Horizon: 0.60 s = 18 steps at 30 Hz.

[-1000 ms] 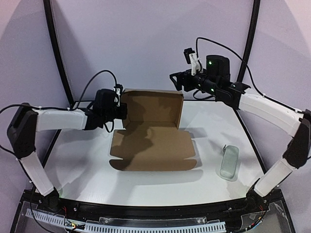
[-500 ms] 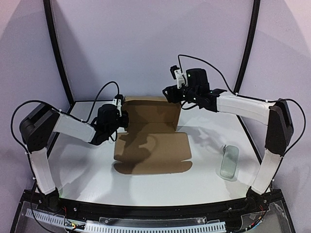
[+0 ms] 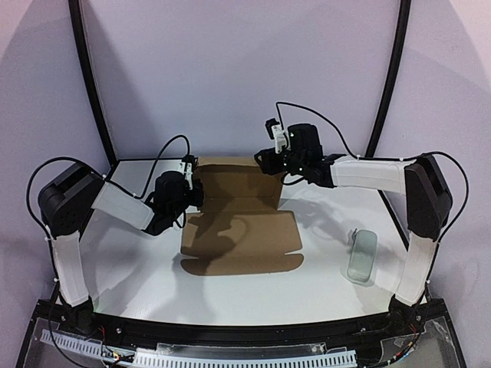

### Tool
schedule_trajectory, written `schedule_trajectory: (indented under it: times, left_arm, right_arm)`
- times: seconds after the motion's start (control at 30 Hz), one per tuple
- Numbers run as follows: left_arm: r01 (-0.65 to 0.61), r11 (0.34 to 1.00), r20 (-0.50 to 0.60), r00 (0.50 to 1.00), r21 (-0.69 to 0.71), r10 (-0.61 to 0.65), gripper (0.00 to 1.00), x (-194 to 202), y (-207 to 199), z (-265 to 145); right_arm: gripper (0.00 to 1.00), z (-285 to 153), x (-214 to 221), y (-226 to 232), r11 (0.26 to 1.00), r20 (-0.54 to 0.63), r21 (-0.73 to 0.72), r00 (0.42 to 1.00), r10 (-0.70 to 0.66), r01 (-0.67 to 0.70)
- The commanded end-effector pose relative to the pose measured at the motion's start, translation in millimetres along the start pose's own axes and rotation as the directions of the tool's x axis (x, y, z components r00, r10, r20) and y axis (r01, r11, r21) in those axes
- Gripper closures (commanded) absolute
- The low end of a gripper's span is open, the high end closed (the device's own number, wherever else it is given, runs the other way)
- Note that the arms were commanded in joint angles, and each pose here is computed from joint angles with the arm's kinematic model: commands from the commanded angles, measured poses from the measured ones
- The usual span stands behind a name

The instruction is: Fold the paper box

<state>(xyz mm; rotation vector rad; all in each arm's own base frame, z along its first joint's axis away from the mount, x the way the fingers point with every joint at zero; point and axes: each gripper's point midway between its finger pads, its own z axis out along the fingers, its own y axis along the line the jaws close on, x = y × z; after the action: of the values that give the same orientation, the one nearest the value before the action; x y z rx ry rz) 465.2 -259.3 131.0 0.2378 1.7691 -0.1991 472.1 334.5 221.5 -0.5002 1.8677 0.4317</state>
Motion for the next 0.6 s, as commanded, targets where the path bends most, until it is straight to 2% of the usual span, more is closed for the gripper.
schedule_trajectory:
  times: [0.0, 0.13, 0.3, 0.4, 0.57]
  left_arm:
    - [0.017, 0.999, 0.044, 0.999, 0.028, -0.018, 0.99, -16, -4, -1]
    - [0.040, 0.999, -0.009, 0.999, 0.034, -0.040, 0.99, -10, -5, -1]
    - [0.097, 0.995, -0.037, 0.995, 0.037, -0.095, 0.99, -7, -6, -3]
    - [0.099, 0.995, -0.056, 0.994, 0.033, -0.097, 0.94, -6, -7, 0]
    - [0.118, 0.993, -0.069, 0.991, 0.015, -0.117, 0.89, -5, -6, 3]
  right_arm:
    - [0.42, 12, 41, -9, 0.998, -0.078, -0.002, 0.995, 0.055, -0.055]
    - [0.42, 13, 52, -12, 0.997, -0.088, -0.002, 0.993, 0.079, -0.080]
    - [0.42, 15, 63, 9, 0.989, -0.115, -0.122, 0.991, 0.066, -0.080]
    - [0.43, 20, 78, 18, 0.989, -0.162, -0.139, 0.987, 0.018, -0.041]
    - [0.46, 22, 97, 15, 0.997, -0.225, -0.071, 0.973, -0.040, 0.024]
